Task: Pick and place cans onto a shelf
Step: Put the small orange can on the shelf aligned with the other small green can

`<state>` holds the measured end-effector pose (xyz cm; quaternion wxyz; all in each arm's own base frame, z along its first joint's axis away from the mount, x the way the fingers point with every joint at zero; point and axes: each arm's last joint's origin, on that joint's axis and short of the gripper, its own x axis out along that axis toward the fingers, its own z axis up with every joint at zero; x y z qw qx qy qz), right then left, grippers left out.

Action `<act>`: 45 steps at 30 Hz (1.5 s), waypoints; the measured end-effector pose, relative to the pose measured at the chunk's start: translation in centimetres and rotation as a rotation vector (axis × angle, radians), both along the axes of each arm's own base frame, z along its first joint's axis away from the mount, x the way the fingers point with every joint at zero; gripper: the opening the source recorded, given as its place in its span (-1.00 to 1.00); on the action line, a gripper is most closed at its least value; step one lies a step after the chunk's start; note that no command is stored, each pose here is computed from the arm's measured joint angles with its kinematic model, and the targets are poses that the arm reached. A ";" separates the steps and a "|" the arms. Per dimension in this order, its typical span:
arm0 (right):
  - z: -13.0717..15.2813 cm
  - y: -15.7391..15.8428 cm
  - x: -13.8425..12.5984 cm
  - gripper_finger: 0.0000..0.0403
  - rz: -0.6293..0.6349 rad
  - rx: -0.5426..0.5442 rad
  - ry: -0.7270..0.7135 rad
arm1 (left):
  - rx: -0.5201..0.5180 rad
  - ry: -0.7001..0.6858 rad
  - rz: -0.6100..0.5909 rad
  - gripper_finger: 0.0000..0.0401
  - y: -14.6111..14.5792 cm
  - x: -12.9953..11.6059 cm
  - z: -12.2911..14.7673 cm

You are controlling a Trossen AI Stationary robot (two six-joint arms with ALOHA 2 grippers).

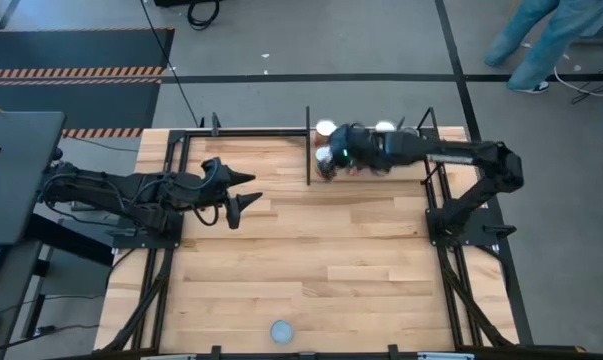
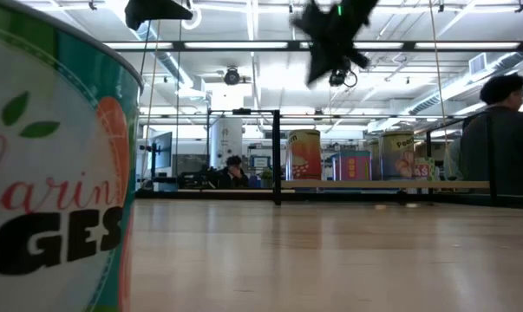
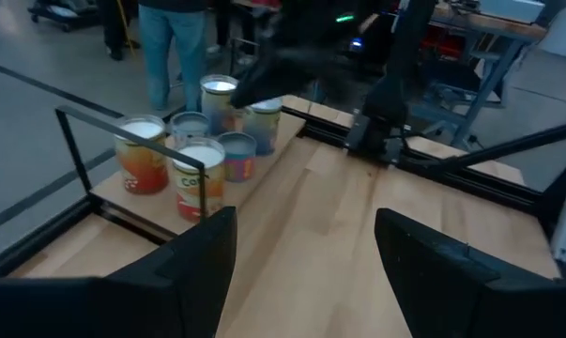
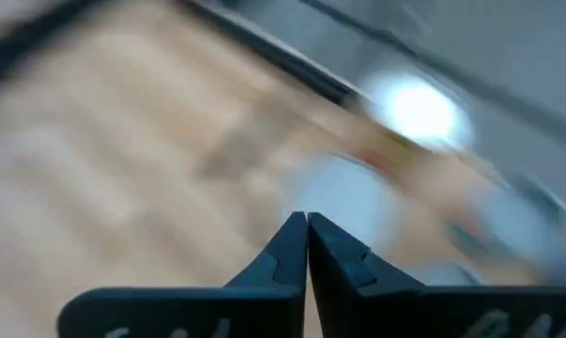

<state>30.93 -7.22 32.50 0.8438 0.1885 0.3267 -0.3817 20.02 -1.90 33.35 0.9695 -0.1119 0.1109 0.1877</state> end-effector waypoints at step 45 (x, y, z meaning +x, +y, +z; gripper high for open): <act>-17.8 30.8 13.9 0.98 1.513 -0.105 -0.054 | -0.046 0.016 -0.209 0.29 -2.8 -0.4 -0.2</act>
